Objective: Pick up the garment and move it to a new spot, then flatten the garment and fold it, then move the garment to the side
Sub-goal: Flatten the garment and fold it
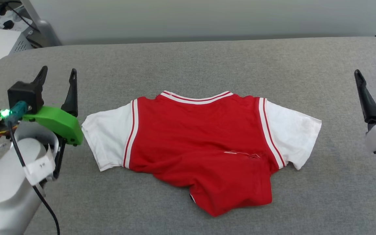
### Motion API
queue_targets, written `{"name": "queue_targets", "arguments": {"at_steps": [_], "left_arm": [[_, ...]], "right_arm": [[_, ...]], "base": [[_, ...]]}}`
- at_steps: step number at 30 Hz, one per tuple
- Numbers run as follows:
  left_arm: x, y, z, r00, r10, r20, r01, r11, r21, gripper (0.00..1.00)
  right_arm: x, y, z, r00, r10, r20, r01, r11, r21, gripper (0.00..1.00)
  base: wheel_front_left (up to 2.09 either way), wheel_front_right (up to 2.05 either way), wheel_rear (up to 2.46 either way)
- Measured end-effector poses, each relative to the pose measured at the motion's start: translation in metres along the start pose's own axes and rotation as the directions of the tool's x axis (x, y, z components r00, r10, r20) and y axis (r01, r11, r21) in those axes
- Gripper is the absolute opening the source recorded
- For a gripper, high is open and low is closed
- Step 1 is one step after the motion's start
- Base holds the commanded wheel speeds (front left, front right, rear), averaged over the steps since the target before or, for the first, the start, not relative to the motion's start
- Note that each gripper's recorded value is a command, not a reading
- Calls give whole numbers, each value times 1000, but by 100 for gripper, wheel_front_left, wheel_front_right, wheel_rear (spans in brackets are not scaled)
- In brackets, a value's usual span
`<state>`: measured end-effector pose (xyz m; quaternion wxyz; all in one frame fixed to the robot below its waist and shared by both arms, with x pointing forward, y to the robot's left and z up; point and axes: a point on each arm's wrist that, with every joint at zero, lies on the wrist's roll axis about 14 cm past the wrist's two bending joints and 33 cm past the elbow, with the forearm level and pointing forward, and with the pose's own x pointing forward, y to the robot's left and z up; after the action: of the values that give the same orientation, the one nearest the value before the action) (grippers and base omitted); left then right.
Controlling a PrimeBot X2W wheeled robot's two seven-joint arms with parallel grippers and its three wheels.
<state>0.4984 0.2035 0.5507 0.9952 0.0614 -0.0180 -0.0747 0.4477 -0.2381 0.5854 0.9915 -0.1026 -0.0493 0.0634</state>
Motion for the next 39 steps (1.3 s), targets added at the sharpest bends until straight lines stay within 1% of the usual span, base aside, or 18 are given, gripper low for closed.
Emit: {"name": "queue_targets", "arguments": {"at_steps": [3,5,7,9,11,13,16,18,21,26,29,30,32,34,35,36,37,39], "left_arm": [[-18,1,6,998,49,49,-49,999,0,100],[-27,1,8,994,80,77,-80,997,-4,100],[-34,-2,12,990,96,106,-96,995,-10,100],[-40,-4,8,988,112,110,-111,994,-16,100],[-44,-4,0,987,129,100,-127,992,-22,100],[-47,-2,-7,986,144,89,-142,990,-21,100],[-48,-1,-16,985,154,73,-152,988,-29,100],[-47,0,-21,986,155,68,-153,988,-27,100],[-45,2,-29,986,158,55,-156,987,-32,100],[-42,6,-38,984,171,47,-170,985,-32,100],[-42,9,-45,983,179,35,-178,984,-33,100],[-43,11,-47,983,182,30,-181,983,-30,100],[-43,14,-50,981,192,23,-192,981,-23,100],[-43,18,-52,980,198,22,-198,980,-17,100],[-43,19,-51,979,201,23,-200,980,-18,100],[-43,22,-50,979,204,27,-203,979,-16,100],[-42,23,-50,979,203,28,-202,979,-16,100],[-42,24,-48,979,199,35,-199,980,-13,100]], "right_arm": [[13,8,-15,985,83,-152,-81,997,20,100],[17,12,-31,948,138,-287,-134,990,33,100],[14,14,-51,888,180,-424,-175,983,51,100],[7,18,-74,797,221,-562,-205,974,92,100],[1,18,-91,714,239,-658,-217,969,117,100],[-3,18,-106,637,249,-730,-224,965,133,100],[-4,24,-125,550,269,-791,-230,959,167,100],[-1,27,-135,516,270,-813,-235,957,168,100],[7,34,-151,481,278,-831,-233,955,185,100],[12,64,-180,426,341,-838,-244,935,257,100],[1,76,-202,356,350,-866,-273,926,262,100],[-2,76,-208,340,347,-874,-278,925,260,100],[-5,76,-214,323,349,-880,-277,924,265,100],[-4,78,-215,331,360,-872,-275,921,276,100],[-3,79,-214,344,367,-865,-275,920,280,100],[-2,79,-213,363,369,-856,-276,920,280,44],[-1,79,-211,384,370,-846,-281,920,275,0],[4,79,-204,434,374,-820,-288,920,267,0]], "base": [[0,0,0],[0,0,0],[0,0,0],[0,0,0],[0,0,0],[0,0,0],[0,0,0],[0,0,0],[0,0,0],[0,0,0],[0,0,0],[0,0,0],[0,0,0],[0,0,0],[0,0,0],[0,0,0],[0,0,0],[0,0,0]]}}
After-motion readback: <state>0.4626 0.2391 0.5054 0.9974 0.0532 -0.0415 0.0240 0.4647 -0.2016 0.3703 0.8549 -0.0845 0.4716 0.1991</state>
